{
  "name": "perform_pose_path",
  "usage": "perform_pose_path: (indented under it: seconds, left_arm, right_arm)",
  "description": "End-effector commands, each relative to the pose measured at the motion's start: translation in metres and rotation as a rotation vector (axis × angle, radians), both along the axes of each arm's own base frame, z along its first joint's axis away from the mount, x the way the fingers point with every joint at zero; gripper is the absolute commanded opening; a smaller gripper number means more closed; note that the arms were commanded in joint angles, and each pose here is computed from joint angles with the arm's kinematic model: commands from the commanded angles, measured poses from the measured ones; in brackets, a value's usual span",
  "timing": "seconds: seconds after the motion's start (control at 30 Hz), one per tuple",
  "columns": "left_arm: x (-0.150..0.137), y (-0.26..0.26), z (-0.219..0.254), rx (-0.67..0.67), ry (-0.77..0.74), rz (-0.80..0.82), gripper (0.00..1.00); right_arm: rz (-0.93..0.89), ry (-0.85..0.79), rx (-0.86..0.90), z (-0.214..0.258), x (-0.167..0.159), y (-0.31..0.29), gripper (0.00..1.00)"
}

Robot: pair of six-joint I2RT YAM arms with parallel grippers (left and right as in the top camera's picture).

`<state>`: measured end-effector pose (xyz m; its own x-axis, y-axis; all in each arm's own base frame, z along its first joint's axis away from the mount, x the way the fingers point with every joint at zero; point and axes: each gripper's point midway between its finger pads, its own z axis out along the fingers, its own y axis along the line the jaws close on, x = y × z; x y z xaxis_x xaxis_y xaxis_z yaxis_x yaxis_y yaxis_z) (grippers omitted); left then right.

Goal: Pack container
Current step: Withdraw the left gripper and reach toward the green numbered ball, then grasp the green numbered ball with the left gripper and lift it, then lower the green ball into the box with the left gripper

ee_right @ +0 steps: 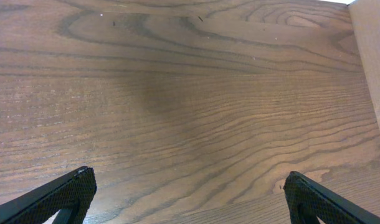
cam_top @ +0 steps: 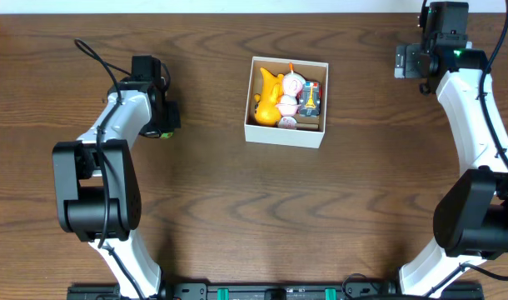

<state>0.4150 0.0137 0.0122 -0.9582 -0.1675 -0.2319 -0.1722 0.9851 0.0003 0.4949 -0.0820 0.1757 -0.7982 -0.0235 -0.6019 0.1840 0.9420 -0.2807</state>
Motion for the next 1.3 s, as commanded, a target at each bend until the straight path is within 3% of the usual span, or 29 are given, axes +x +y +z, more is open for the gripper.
perform_pose_path:
  seconds: [0.0, 0.13, 0.33, 0.57, 1.13, 1.27]
  left_arm:
    - [0.005, 0.002, -0.002, 0.001, 0.01, 0.001, 0.06]
    - [0.017, -0.003, 0.032, -0.009, -0.031, -0.011, 0.06]
    - [0.05, -0.048, 0.12, -0.18, -0.241, -0.106, 0.06]
    - [0.069, -0.108, 0.223, -0.345, -0.486, -0.37, 0.06]
    - [0.025, -0.253, 0.214, -0.357, -0.474, -0.832, 0.06]
    - [0.017, -0.267, 0.201, -0.354, -0.438, -0.865, 0.06]
  right_arm:
    - [-0.013, -0.017, 0.004, 0.005, 0.002, -0.002, 0.99]
    - [-0.013, -0.017, 0.004, 0.005, 0.002, -0.002, 0.99]
    - [-0.013, -0.017, 0.004, 0.005, 0.002, -0.002, 0.99]
    - [-0.014, -0.017, 0.004, 0.005, 0.002, -0.002, 0.99]
    - [-0.013, -0.016, 0.004, 0.005, 0.002, -0.002, 0.99]
    - [-0.014, -0.017, 0.004, 0.005, 0.002, -0.002, 0.99]
